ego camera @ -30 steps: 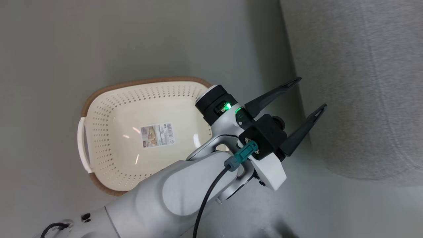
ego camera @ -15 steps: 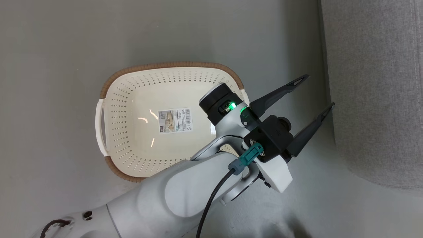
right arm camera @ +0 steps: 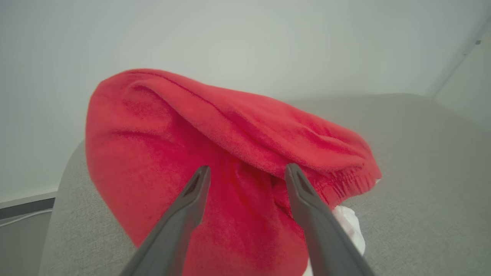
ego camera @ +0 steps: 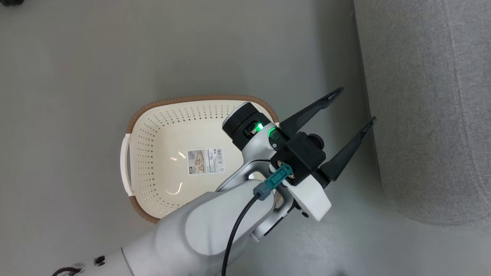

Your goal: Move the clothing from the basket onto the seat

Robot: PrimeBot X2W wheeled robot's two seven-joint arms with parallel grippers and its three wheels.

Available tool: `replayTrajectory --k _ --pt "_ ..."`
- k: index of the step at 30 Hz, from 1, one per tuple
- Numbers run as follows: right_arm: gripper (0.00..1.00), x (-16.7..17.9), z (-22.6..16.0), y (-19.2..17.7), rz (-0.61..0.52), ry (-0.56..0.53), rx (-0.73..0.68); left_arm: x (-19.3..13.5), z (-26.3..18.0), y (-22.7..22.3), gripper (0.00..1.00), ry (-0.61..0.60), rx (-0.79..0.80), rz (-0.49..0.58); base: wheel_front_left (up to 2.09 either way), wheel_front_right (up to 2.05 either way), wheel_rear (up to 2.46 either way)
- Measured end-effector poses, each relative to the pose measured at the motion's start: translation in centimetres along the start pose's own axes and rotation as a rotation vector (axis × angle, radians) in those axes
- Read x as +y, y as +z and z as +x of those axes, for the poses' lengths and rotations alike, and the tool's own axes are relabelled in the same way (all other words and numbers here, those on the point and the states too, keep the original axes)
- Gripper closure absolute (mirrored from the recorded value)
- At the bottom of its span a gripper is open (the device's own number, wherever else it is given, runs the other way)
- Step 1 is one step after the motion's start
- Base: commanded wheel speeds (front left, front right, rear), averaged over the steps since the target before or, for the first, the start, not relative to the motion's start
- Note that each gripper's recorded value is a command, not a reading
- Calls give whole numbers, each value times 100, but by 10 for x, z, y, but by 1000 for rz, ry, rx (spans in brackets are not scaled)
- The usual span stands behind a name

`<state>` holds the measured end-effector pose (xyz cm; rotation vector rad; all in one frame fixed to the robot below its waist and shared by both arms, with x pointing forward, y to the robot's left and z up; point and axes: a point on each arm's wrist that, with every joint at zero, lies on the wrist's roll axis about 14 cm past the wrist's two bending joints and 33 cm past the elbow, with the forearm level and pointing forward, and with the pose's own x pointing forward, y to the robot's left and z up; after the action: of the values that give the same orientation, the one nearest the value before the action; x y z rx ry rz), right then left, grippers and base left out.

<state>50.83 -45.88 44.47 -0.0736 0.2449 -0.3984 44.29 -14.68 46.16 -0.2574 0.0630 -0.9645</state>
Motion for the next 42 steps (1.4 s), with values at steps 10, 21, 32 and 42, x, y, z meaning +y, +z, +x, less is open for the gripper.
replayTrajectory --k 10,21,32,42 --pt "0 62 -32 36 36 218 -113 6 -20 26 0 111 -35 13 0 0 0" --pt "0 135 -73 67 122 433 -215 37 -62 40 0 311 -43 40 0 0 0" --pt "0 186 -127 83 166 595 -269 84 -135 58 0 594 -74 90 0 0 0" --pt "0 199 -168 75 169 638 -286 112 -220 58 0 861 -80 122 0 0 0"
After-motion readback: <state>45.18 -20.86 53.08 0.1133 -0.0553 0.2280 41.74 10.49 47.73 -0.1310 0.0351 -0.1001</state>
